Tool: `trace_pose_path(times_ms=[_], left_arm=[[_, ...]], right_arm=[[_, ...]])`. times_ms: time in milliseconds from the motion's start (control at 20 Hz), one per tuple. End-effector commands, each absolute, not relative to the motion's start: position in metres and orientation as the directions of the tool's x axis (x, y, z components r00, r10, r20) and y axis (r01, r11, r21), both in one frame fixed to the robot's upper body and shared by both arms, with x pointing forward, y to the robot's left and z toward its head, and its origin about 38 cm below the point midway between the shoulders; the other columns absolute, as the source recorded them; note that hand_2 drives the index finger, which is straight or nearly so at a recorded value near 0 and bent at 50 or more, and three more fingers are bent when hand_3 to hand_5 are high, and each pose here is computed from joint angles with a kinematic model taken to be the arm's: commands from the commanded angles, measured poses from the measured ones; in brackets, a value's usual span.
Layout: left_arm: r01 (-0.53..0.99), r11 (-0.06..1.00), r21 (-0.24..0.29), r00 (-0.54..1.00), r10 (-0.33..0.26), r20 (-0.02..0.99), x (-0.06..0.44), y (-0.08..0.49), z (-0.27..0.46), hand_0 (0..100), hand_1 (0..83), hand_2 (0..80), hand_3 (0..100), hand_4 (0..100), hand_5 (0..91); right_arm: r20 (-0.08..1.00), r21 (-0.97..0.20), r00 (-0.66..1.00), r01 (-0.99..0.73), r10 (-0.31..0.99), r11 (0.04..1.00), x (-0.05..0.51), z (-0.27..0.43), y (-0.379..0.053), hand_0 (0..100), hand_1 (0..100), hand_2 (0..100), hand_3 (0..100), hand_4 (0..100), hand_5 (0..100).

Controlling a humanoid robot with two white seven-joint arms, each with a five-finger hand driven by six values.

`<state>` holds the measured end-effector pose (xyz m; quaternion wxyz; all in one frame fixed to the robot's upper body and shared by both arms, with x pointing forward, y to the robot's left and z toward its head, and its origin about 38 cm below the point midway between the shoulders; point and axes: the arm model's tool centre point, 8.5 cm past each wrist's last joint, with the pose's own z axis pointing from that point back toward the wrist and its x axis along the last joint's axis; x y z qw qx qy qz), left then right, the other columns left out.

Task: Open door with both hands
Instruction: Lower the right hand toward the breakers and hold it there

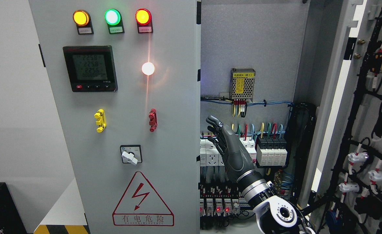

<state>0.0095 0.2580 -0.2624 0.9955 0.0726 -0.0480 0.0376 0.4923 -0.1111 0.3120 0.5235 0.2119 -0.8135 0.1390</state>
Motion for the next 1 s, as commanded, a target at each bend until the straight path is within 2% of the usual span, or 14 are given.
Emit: trace_pose_path(times_ms=[0, 351, 551, 952], left_arm=[[-0.082, 0.987, 0.137, 0.993, 0.069, 0.101, 0.002, 0.261, -0.263, 0, 0.0, 0.0, 0, 0, 0.0], [-0.082, 0.987, 0.139, 0.992, 0.068, 0.104, 0.004, 0.262, -0.263, 0, 0.0, 0.0, 0, 0, 0.0], [-0.082, 0.987, 0.136, 0.992, 0.069, 0.103, 0.004, 0.260, -0.263, 0, 0.0, 0.0, 0, 0, 0.0], [-0.082, 0.987, 0.136, 0.993, 0.069, 0.095, -0.001, 0.260, -0.263, 0, 0.0, 0.0, 0, 0, 0.0]], right_arm=[[0.906, -0.035, -0.373, -0.532, -0.197, 0.846, 0.491, 0.320, -0.101, 19, 0, 0, 0, 0, 0], [0.922, -0.023, -0.338, -0.539, -0.191, 0.842, 0.497, 0.307, -0.106, 19, 0, 0, 0, 0, 0], [0.926, 0.025, -0.302, -0.546, -0.225, 0.837, 0.503, 0.302, -0.110, 19, 0, 0, 0, 0, 0], [0.924, 0.023, -0.305, -0.562, -0.233, 0.827, 0.504, 0.307, -0.110, 19, 0, 0, 0, 0, 0]])
